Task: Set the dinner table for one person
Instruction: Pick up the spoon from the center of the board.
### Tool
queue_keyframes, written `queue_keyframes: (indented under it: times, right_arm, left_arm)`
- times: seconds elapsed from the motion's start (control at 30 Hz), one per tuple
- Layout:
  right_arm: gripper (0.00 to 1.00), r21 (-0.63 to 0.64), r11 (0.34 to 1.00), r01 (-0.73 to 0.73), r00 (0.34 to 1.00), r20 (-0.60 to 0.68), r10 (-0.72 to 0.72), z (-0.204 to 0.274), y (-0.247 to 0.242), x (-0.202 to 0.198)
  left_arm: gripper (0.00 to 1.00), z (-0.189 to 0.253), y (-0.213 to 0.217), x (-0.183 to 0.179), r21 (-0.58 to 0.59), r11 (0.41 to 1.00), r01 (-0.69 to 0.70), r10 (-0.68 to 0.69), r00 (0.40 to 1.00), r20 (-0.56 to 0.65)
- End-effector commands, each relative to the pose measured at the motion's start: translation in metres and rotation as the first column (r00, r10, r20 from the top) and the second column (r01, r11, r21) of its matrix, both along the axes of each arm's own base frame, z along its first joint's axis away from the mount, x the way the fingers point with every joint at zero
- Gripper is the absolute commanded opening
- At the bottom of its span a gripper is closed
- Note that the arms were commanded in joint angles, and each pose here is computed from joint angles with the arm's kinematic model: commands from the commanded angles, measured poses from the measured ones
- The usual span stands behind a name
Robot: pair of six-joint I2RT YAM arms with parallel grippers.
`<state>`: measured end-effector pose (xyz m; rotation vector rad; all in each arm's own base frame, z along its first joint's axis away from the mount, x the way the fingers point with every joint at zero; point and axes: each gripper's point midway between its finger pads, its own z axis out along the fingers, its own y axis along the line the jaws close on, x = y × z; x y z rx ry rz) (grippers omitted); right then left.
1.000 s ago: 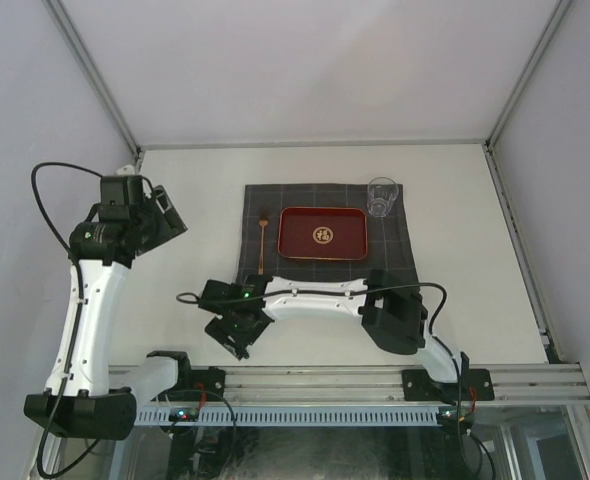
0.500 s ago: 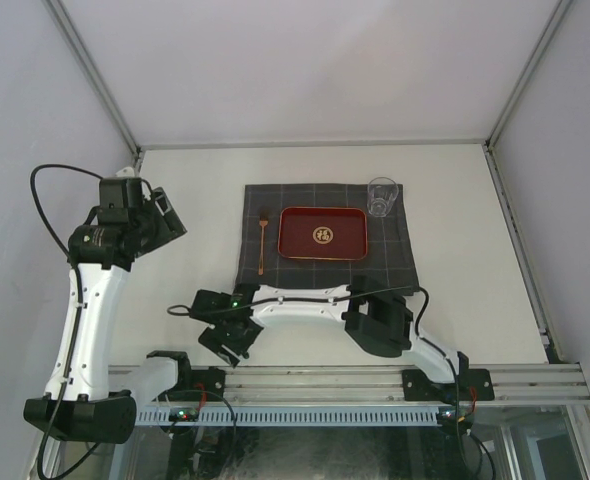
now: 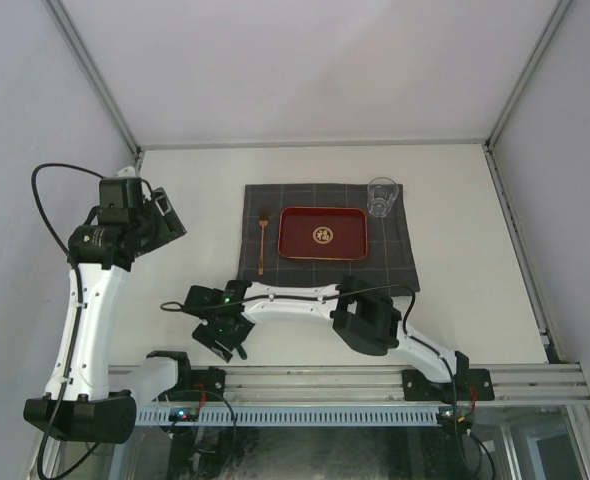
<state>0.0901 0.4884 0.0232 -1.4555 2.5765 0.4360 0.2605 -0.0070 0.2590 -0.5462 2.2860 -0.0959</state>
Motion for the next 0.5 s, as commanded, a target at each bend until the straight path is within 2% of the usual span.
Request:
queue_keyframes:
  times: [0.0, 0.27, 0.47]
  right_arm:
    - [0.62, 0.016, 1.000, 0.015, 1.000, 0.014, -0.016, 0.005, 0.003, 0.013]
    - [0.54, 0.011, 0.999, 0.033, 0.999, -0.019, -0.032, -0.008, 0.002, 0.019]
    - [0.38, 0.019, 0.999, 0.033, 0.997, -0.068, -0.031, -0.015, 0.005, 0.014]
  left_arm:
    - [0.70, 0.006, 0.002, 0.001, 0.012, 1.000, 0.013, -0.013, 0.999, 0.031]
    - [0.70, 0.005, 0.000, 0.002, 0.007, 1.000, 0.023, -0.023, 0.999, 0.031]
    - [0.70, 0.003, 0.000, 0.003, 0.008, 1.000, 0.026, -0.026, 0.999, 0.025]
